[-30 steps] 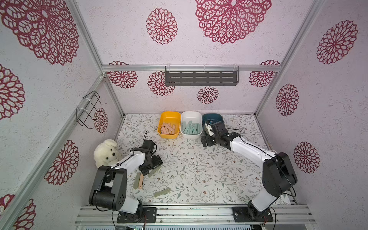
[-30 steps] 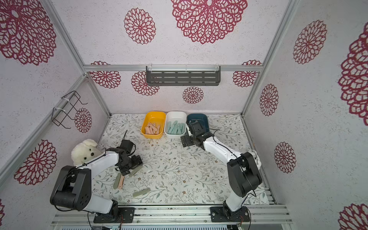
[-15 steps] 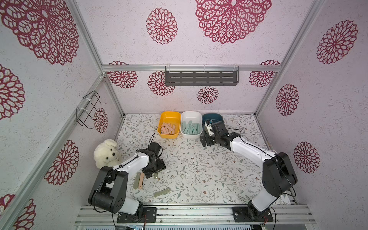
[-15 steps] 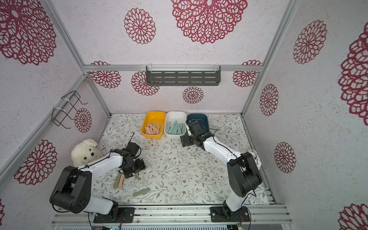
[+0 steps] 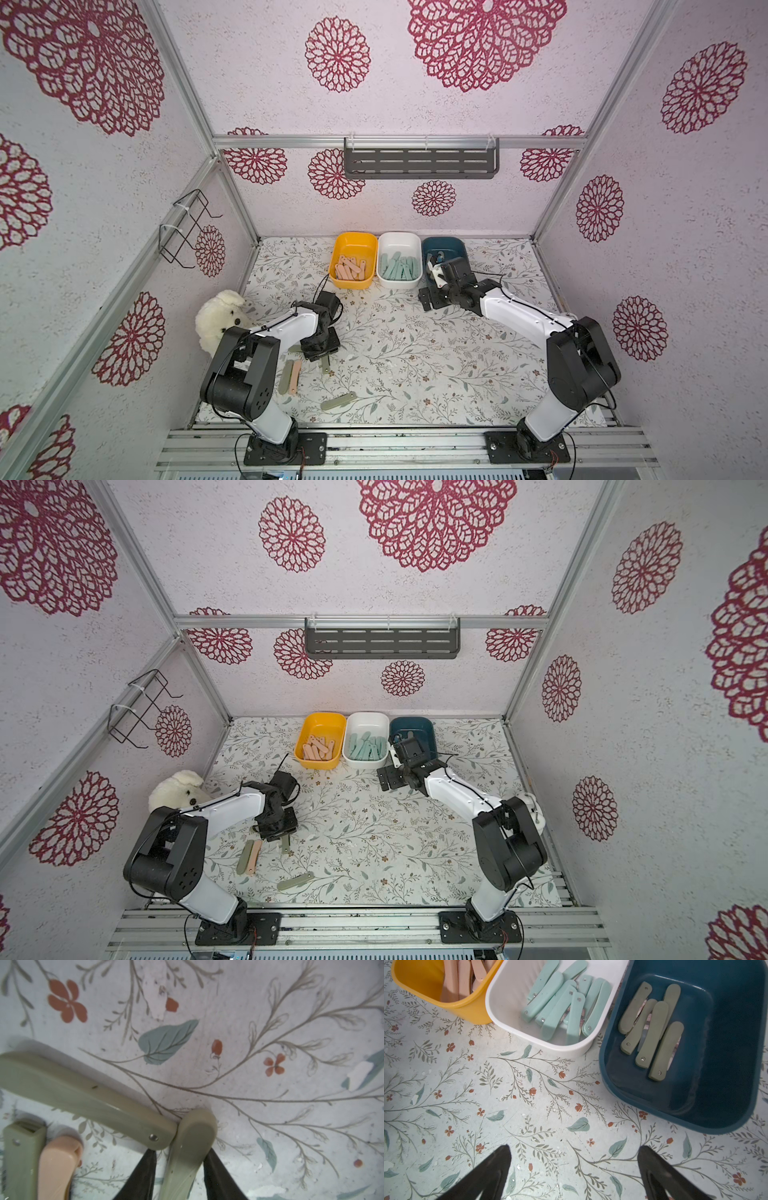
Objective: Place the fruit knives into the storage box by color
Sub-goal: Pick up the fruit knife from the center of the board.
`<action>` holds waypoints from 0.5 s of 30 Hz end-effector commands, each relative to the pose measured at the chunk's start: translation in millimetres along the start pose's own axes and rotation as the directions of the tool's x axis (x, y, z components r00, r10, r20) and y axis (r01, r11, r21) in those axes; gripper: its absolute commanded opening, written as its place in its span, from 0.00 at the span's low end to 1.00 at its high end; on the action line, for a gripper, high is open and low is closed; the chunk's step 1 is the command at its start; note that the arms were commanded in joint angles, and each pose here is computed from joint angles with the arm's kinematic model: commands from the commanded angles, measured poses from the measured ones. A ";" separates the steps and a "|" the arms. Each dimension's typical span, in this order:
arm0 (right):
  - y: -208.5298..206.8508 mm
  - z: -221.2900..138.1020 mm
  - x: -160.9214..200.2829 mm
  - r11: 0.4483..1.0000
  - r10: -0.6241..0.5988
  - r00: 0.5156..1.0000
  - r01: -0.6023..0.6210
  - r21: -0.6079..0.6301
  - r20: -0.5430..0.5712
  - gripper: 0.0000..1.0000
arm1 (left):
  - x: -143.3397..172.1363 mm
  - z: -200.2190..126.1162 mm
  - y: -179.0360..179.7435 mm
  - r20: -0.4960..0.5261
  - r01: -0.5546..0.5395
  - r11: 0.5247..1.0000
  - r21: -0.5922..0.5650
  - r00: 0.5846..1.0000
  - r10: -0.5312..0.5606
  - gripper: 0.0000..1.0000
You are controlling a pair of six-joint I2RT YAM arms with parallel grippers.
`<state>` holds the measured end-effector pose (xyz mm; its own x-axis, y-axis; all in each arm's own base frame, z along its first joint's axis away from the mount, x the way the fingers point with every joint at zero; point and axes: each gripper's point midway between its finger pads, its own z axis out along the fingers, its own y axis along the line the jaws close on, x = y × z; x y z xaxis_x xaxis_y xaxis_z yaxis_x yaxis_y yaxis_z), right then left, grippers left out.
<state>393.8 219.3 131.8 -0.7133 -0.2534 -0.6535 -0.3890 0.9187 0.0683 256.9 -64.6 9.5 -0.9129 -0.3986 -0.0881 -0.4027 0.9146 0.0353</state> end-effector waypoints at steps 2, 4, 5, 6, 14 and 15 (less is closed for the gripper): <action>-2.9 -20.6 -17.3 1.000 0.024 0.998 -0.024 -0.001 0.061 0.99 | 5.4 4.8 0.6 -0.008 -0.013 1.000 0.003 1.000 0.013 0.30; -3.3 -21.9 -16.7 1.000 0.025 0.998 -0.025 0.002 0.060 0.99 | 4.3 4.8 -1.9 -0.009 -0.018 1.000 0.011 1.000 0.018 0.26; -4.4 -23.0 -16.0 1.000 0.026 0.998 -0.026 0.006 0.060 0.99 | 3.1 3.9 -3.7 -0.007 -0.021 1.000 0.017 1.000 0.021 0.24; -6.4 -24.8 -16.2 1.000 0.027 0.998 -0.028 0.014 0.063 0.99 | 1.1 2.7 -5.6 -0.002 -0.023 0.999 0.024 1.000 0.023 0.22; -36.8 -48.5 -19.0 0.991 0.107 0.986 -0.116 0.071 0.127 0.99 | -19.7 -26.9 -36.7 0.051 -0.059 0.990 0.125 0.997 0.053 0.13; -39.6 -50.1 -17.9 0.989 0.117 0.984 -0.128 0.074 0.131 0.99 | -22.0 -31.0 -40.1 0.059 -0.063 0.989 0.133 0.997 0.056 0.12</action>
<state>391.4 186.2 159.9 -0.6942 -0.1696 -0.6995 -0.3092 0.9479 0.0771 275.1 -81.5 24.3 -0.9241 -0.3677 -0.1044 -0.3657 0.9299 -0.0385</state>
